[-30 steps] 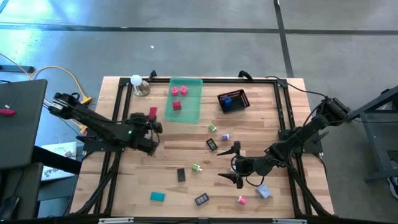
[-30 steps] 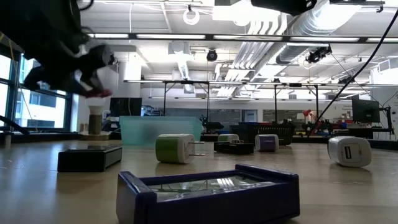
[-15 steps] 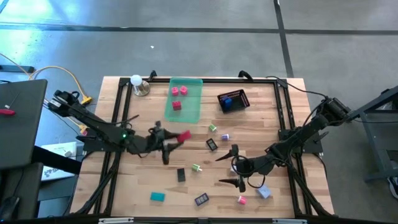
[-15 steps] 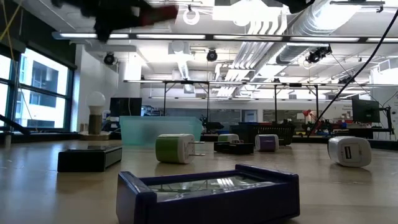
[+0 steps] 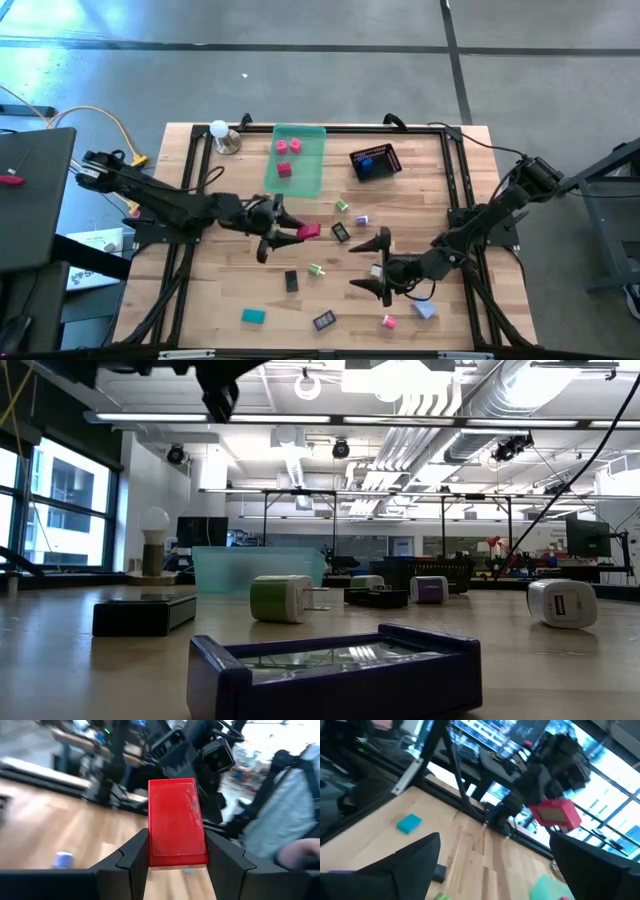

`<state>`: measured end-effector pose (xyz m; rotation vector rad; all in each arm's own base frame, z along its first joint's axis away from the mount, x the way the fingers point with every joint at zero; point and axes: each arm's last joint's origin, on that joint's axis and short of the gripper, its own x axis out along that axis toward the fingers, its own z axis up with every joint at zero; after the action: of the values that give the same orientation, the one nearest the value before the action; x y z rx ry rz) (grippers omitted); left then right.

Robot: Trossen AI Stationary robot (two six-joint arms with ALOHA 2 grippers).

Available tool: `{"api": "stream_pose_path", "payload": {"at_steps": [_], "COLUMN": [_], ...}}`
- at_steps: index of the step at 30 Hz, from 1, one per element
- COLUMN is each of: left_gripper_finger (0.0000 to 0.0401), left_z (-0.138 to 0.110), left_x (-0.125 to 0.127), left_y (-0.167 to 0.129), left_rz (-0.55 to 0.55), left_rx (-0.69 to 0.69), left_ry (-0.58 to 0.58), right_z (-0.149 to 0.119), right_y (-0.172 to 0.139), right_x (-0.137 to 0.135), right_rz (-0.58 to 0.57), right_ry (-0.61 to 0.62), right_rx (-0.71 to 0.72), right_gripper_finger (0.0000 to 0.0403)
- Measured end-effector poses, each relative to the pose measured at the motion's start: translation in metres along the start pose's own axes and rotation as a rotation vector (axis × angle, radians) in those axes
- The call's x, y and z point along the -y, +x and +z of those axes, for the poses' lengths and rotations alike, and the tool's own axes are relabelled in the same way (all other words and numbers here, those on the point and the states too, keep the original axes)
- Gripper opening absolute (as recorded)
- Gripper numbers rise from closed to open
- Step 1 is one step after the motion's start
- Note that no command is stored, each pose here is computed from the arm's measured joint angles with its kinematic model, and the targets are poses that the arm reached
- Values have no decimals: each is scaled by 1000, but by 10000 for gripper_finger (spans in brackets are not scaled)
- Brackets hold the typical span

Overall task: Pick & Place Office items
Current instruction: Put the red digital clock into the black bin

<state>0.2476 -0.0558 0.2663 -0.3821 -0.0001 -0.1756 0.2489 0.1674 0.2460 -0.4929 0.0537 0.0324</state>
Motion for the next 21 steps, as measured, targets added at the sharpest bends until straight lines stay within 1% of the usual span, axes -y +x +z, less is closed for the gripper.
{"api": "stream_pose_path", "payload": {"at_steps": [2,4,8,12,15,21], "left_gripper_finger": [155,155,155,155,155,155], "left_z": [-1,-4,-8,-16,-20,-24], "left_x": [-10,-20,-32,-41,-44,-44], "left_y": [4,9,16,22,25,30], "left_rz": [-31,-35,-100,-95,-90,-164], "left_rx": [-33,-53,-78,-122,-138,-166], "left_ry": [-58,-116,-207,-337,-366,-368], "right_z": [0,-2,-7,-10,-14,-23], "right_y": [2,5,11,17,21,29], "right_x": [3,8,18,24,30,42], "right_rz": [-1,-23,-65,-15,7,55], "right_ry": [14,33,15,-32,-32,-41], "right_rx": [11,7,-16,0,10,-1], "right_gripper_finger": [365,365,365,365,365,365]}}
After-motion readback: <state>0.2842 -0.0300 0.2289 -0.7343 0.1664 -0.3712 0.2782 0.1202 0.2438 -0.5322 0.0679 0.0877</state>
